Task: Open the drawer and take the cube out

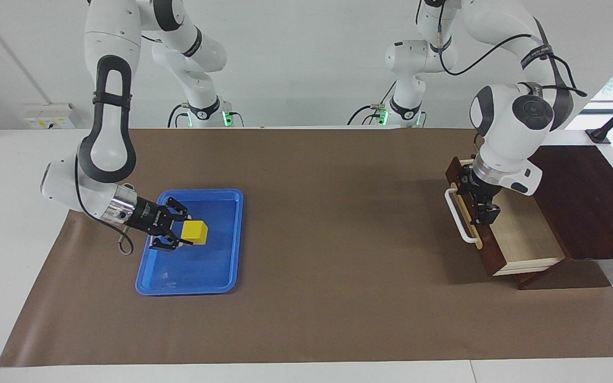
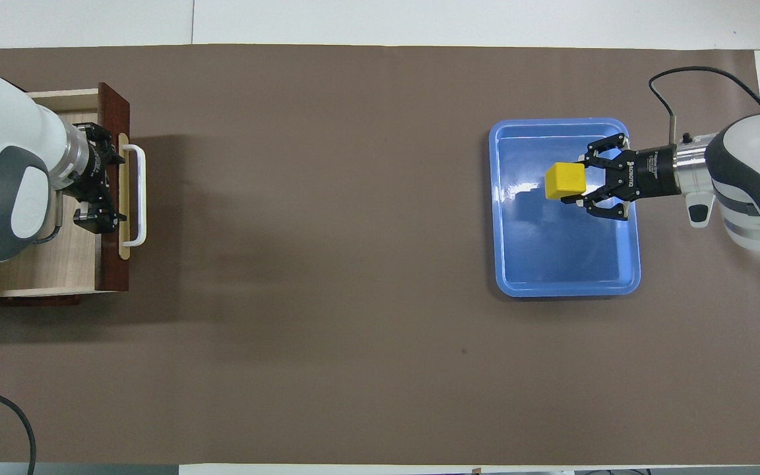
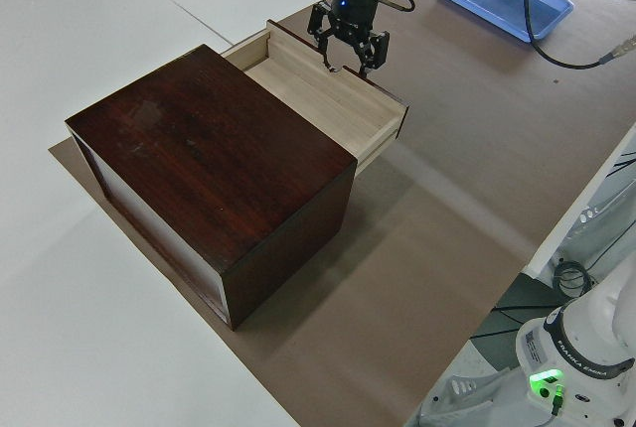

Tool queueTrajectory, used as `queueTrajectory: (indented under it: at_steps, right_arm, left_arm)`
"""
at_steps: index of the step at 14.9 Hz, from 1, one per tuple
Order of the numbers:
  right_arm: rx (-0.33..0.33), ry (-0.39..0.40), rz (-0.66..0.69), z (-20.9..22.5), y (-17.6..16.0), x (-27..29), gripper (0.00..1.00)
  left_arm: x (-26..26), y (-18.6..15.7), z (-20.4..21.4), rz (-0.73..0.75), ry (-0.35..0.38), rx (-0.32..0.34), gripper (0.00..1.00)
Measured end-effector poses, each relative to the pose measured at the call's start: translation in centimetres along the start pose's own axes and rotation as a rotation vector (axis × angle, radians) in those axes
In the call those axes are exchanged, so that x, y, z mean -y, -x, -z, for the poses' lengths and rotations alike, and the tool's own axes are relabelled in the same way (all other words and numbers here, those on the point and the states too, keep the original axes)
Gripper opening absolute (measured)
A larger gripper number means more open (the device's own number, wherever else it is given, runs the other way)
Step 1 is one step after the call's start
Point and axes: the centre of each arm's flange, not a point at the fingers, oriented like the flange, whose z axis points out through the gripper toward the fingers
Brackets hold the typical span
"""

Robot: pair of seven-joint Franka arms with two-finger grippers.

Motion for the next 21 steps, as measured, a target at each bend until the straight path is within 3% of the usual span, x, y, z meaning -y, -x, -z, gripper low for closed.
queueTrajectory:
  at_steps: [4, 12, 21]
  right_arm:
    - [0.002, 0.026, 0.009, -1.2, -2.9, -1.8, 0.56]
    - [-0.018, 0.027, -0.018, -1.5, -4.4, -2.8, 0.56]
    - [-0.048, 0.010, 0.055, -1.8, -6.4, -4.5, 0.56]
  left_arm:
    - [-0.3, -4.5, -0.1, -0.023, -0.002, -0.003, 1.00]
    - [-0.2, -12.6, -0.7, -0.057, 0.012, -0.022, 1.00]
    - [-0.1, -13.3, -0.6, -0.091, 0.002, -0.024, 1.00]
